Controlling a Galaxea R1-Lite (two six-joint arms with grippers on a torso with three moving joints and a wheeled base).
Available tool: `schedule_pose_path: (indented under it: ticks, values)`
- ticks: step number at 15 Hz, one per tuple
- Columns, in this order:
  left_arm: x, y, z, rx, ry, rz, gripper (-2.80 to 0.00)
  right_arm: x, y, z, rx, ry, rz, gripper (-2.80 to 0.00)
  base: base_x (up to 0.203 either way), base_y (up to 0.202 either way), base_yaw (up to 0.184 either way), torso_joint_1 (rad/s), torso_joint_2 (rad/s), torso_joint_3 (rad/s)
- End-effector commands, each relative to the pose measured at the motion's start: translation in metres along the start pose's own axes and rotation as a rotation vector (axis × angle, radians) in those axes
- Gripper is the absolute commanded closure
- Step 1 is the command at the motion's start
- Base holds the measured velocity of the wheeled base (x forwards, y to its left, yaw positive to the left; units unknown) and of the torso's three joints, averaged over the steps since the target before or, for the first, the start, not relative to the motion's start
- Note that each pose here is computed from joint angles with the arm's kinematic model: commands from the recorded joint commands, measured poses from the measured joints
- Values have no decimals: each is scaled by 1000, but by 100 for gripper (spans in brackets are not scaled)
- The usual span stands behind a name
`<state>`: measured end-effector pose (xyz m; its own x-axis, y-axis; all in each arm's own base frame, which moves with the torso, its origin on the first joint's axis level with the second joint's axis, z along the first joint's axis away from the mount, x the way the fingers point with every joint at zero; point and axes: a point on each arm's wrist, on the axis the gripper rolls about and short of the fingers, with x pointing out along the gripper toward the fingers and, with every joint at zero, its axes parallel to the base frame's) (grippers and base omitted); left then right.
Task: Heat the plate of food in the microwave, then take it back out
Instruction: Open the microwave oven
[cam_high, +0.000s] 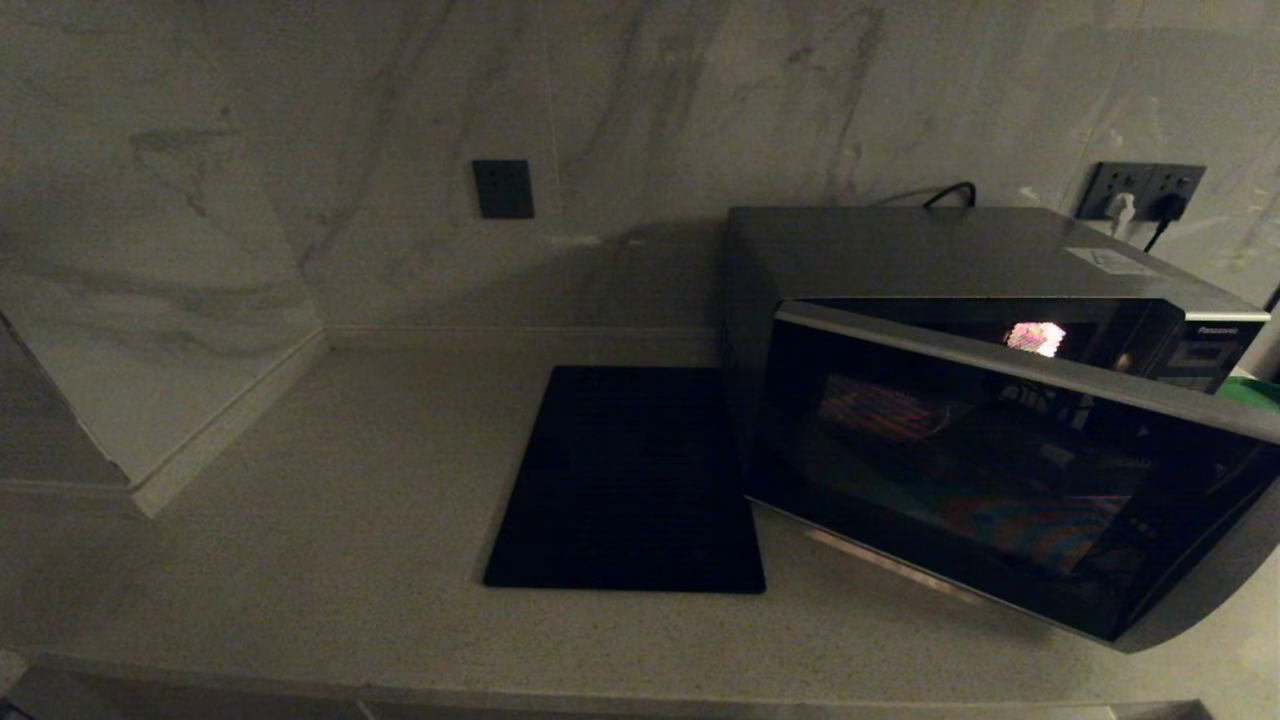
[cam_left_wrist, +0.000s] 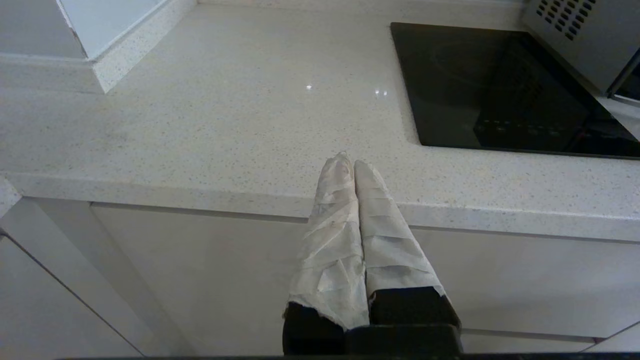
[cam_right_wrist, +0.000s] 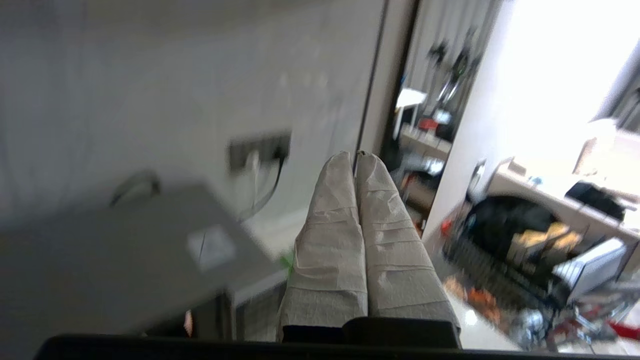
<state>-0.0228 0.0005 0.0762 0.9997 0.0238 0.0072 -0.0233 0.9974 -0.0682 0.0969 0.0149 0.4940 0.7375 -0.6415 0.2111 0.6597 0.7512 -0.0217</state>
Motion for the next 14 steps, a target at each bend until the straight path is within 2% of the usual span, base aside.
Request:
schedule_pose_path:
  ticks: [1, 5, 9, 12, 14]
  values:
    - [0, 0, 0, -1, 1, 1, 0, 0, 6, -17, -34, 92, 32, 0, 0, 0, 0, 0, 0, 0]
    - [0, 0, 0, -1, 0, 1, 0, -3, 8, -49, -30, 285, 148, 0, 0, 0, 0, 0, 0, 0]
    - [0, 0, 0, -1, 0, 1, 0, 2, 13, -68, 66, 454, 317, 0, 0, 0, 0, 0, 0, 0]
    - [0, 0, 0, -1, 0, 1, 0, 11, 21, -81, 173, 591, 360, 0, 0, 0, 0, 0, 0, 0]
    - [0, 0, 0, -1, 0, 1, 0, 13, 25, -87, 181, 630, 376, 0, 0, 0, 0, 0, 0, 0]
